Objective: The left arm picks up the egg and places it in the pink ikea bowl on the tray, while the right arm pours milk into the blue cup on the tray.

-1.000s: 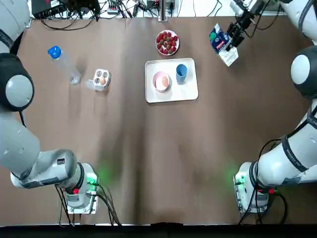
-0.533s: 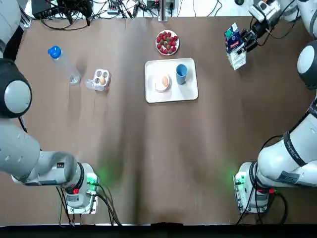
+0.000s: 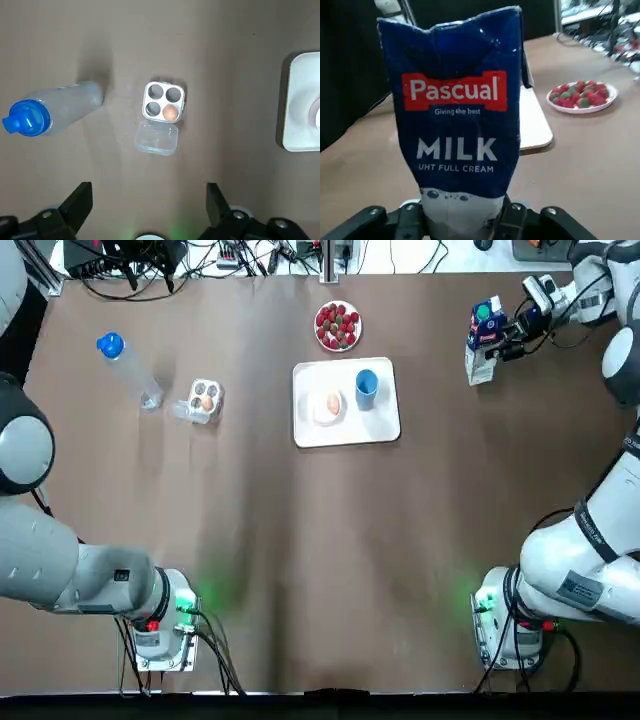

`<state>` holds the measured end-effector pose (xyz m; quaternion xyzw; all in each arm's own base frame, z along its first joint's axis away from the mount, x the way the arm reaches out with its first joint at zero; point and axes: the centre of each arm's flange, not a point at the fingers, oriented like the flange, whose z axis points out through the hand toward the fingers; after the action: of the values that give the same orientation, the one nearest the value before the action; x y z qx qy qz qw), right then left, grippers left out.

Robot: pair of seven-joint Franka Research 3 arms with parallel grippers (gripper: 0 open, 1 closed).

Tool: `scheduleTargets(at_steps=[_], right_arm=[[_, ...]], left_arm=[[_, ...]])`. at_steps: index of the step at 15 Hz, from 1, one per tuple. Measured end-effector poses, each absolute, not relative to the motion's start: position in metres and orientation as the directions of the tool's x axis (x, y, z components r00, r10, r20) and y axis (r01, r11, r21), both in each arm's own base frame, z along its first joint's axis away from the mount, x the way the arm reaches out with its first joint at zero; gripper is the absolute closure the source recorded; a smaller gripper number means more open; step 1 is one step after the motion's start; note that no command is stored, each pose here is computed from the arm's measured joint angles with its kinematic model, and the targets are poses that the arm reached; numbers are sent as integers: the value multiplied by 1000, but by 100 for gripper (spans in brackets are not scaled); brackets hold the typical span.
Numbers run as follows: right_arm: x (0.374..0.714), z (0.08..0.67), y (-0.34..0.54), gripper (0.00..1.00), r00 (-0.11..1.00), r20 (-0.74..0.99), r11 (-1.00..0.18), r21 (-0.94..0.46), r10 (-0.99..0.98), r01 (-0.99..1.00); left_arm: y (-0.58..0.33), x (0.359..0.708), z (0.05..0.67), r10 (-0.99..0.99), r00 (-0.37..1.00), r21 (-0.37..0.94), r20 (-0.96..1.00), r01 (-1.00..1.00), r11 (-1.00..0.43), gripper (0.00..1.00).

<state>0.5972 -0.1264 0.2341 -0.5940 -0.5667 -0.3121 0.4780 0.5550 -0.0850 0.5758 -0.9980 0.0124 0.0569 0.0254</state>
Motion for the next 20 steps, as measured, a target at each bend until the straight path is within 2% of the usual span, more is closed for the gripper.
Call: scheduleTargets(at_steps=[6,12,20], right_arm=[[579,183,-161,54,156,949,67,-180,274,981],[574,153,-185,54,159,960,36,-171,231,985],[574,142,-195,54,73,977,67,-88,201,994]], left_arm=[[-83,560,564,-18,992,-49,-129,-24,-998,0],[-82,560,564,-17,992,-49,-127,-24,-999,0],[-82,561,564,-17,992,-48,-122,-23,-999,0]])
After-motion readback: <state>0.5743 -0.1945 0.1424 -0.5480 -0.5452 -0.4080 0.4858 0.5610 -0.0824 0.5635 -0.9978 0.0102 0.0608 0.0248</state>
